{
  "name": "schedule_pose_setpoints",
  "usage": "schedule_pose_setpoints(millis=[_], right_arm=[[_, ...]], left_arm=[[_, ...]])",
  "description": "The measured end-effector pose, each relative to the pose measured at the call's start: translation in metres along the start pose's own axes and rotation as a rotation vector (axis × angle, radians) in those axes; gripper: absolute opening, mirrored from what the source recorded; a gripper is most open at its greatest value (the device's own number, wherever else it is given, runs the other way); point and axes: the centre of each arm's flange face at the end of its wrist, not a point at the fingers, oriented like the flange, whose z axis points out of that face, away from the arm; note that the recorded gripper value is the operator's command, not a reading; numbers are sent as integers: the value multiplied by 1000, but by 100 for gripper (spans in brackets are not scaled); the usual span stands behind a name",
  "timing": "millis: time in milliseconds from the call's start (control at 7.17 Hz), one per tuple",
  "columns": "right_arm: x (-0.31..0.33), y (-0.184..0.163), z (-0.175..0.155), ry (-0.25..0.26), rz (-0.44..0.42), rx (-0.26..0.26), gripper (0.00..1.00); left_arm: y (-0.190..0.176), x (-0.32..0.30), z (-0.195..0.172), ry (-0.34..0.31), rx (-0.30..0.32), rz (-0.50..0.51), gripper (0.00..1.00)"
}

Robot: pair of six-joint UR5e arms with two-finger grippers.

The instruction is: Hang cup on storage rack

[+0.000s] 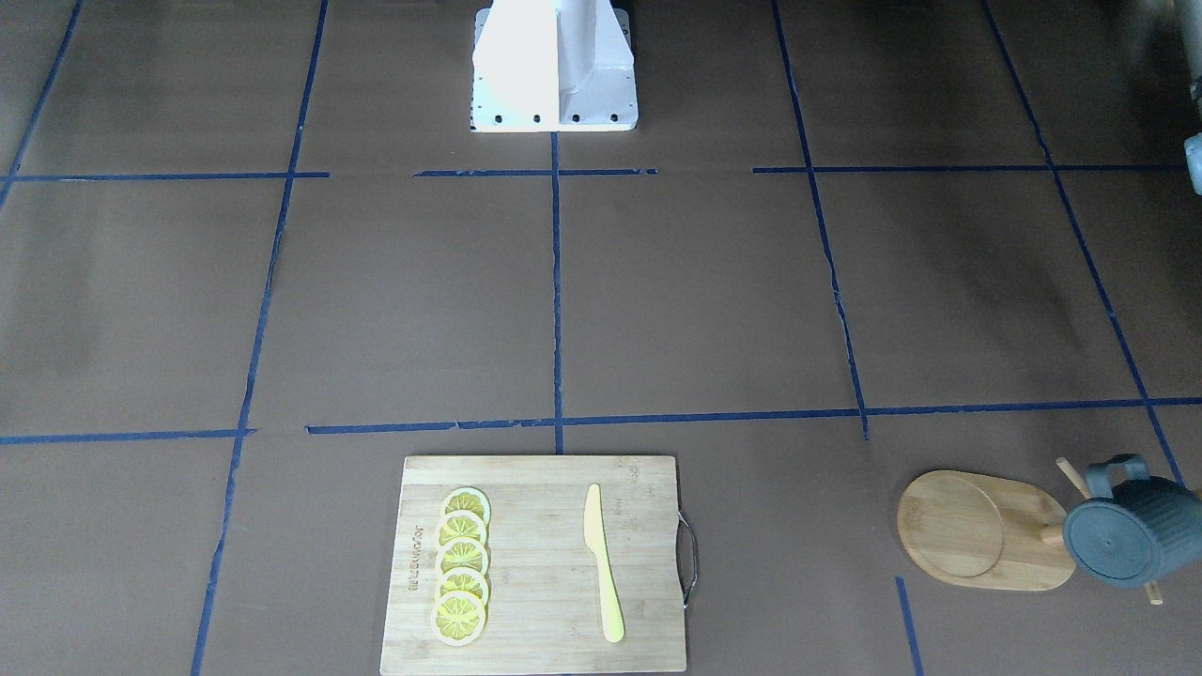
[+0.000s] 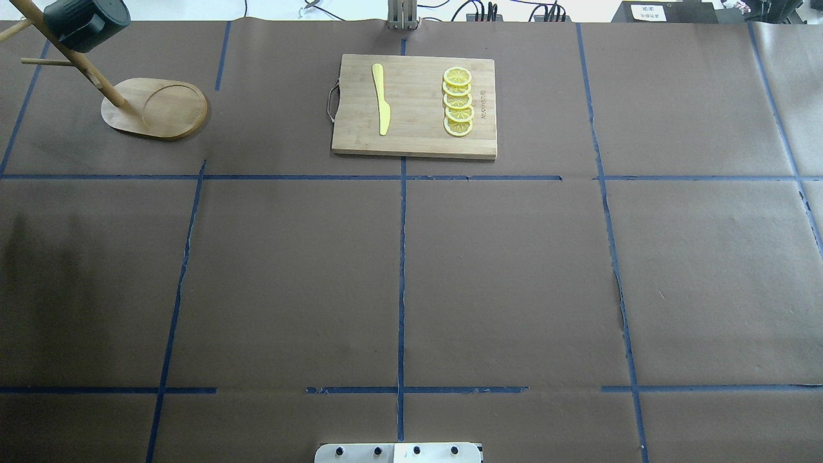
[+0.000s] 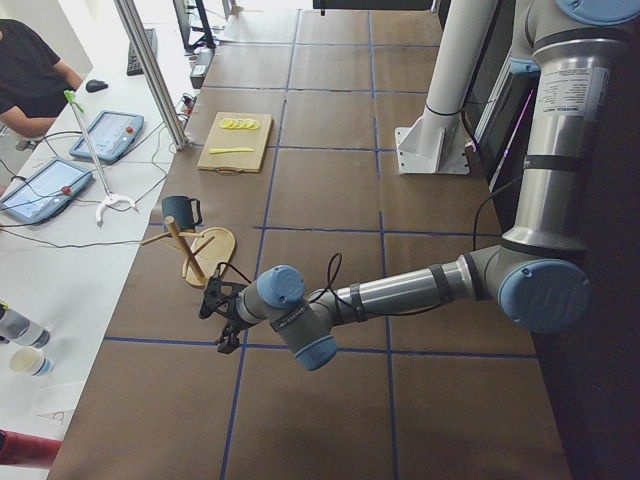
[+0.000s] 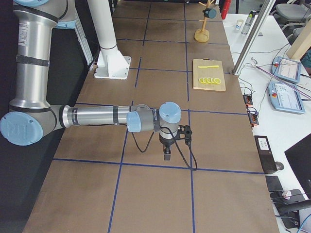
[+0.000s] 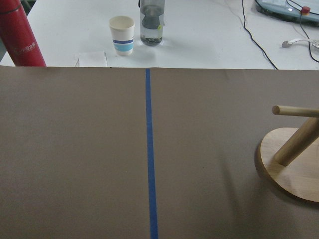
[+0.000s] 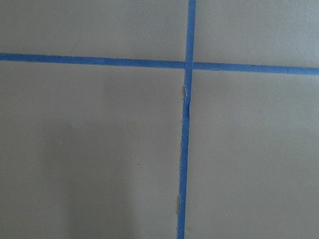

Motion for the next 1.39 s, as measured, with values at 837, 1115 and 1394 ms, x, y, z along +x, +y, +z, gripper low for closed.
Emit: schedule_pose_setpoints(millis=[837, 1115, 1394], right_arm=[[4, -5, -18, -1, 46, -7, 100], [5, -2, -21, 0, 49, -5, 100], [7, 0, -19, 4, 34, -10, 100]], left_arm=[[52, 13, -72, -35, -528, -26, 100], [72, 8, -82, -56, -643, 52, 100], [81, 4, -84, -45, -679, 79, 100]])
